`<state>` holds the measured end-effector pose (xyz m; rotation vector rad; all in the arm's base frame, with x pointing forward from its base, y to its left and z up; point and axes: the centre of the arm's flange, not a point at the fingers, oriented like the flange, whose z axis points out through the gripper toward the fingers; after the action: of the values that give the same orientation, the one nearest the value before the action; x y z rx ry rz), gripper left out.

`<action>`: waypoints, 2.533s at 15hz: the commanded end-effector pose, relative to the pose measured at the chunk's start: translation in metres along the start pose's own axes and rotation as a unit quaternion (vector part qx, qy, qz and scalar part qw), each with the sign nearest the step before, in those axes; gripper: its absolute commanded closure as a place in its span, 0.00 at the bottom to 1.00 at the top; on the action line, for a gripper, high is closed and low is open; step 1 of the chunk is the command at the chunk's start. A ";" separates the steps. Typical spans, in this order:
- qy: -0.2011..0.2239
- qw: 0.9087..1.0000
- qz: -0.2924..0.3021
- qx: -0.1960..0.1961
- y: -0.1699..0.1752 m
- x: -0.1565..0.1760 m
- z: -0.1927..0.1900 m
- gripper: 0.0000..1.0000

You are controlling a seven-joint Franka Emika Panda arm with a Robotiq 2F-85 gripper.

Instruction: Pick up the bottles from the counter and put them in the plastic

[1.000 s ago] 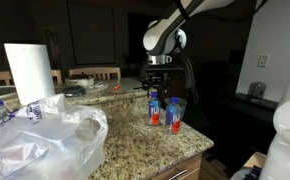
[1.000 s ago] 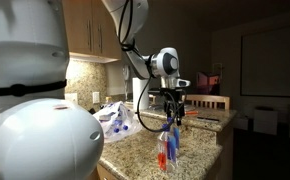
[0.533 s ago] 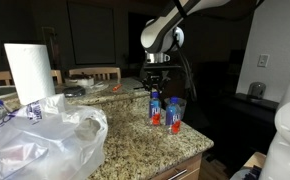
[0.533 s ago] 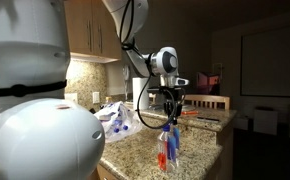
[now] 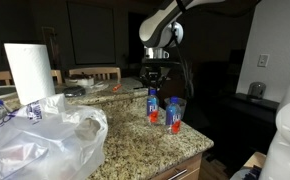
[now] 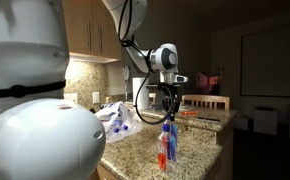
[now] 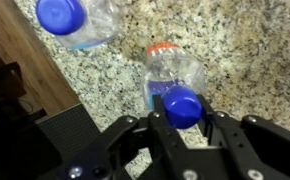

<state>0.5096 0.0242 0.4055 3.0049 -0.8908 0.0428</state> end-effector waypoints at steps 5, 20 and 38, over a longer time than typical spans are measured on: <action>0.015 0.978 -0.043 0.203 -0.014 0.002 -0.047 0.90; -0.186 0.845 -0.261 0.429 -0.158 -0.010 0.009 0.90; -0.246 0.838 -0.354 0.334 -0.195 -0.038 0.023 0.02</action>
<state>0.6183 0.2497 0.3313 3.8970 0.6022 -0.7769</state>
